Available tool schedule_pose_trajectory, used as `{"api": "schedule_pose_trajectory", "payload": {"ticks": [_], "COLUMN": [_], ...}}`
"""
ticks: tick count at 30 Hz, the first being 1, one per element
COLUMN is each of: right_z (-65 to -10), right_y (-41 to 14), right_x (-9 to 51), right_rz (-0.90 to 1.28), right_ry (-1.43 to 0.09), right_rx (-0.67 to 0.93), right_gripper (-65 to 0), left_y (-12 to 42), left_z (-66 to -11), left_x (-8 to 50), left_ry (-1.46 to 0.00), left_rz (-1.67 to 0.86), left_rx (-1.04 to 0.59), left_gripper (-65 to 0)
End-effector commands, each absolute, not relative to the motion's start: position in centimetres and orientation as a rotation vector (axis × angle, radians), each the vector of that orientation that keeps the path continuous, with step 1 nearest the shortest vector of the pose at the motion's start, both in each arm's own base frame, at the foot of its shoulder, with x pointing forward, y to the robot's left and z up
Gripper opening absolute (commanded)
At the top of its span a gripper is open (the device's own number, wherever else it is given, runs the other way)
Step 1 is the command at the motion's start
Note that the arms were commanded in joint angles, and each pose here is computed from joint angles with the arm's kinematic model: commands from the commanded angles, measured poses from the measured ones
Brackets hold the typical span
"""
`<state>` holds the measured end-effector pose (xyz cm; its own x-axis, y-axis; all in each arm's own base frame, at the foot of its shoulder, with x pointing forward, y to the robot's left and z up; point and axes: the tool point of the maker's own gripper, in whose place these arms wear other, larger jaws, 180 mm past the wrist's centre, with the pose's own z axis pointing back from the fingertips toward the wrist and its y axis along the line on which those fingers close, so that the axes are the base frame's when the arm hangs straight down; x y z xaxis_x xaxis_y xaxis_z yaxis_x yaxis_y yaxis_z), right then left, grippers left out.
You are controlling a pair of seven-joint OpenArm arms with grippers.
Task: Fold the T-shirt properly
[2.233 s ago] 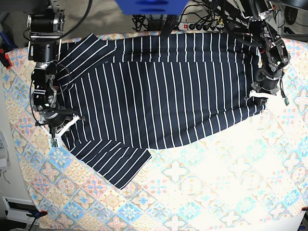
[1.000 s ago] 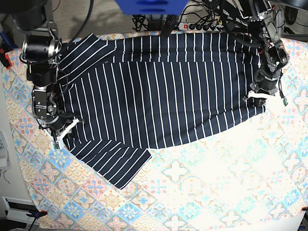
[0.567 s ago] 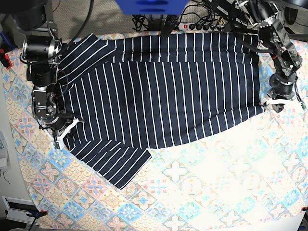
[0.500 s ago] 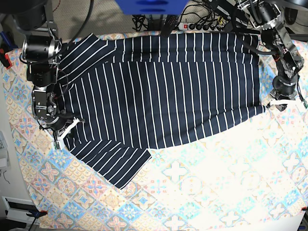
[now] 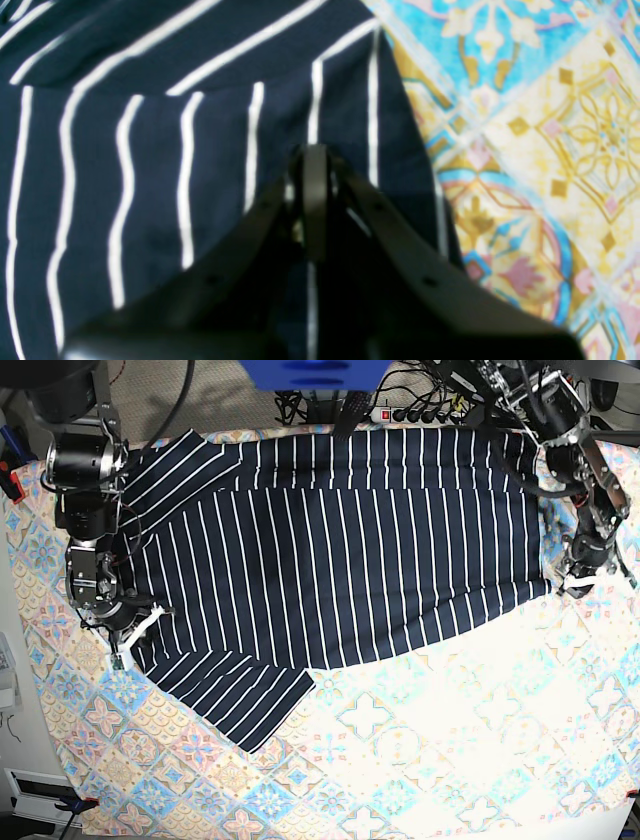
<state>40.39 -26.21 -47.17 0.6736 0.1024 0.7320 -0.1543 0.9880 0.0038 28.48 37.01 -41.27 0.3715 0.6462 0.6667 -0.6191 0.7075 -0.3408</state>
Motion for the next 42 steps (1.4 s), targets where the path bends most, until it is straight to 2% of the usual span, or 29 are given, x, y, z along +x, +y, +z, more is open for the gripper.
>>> {"api": "schedule_pose_trajectory", "payload": {"ticks": [1, 17, 42], "right_z": [-44.9, -45.1, -45.1], "right_y": [-26.9, -25.8, -25.8], "right_x": [42.4, 42.5, 42.5], "right_rz": [0.138, 0.139, 0.138], "right_ry": [-0.892, -0.896, -0.894], "right_rx": [0.059, 0.078, 0.08], "right_gripper": [-64.3, -64.3, -64.3], "left_y": [37.3, 33.5, 33.0], "left_z": [-40.1, -40.7, -39.1], "left_x": [29.6, 31.7, 31.8], "left_ry": [-0.909, -0.881, -0.893], "left_rz": [0.787, 0.674, 0.656], "left_rx": [-0.034, -0.085, -0.104], "left_gripper": [-43.0, -43.0, -43.0]}}
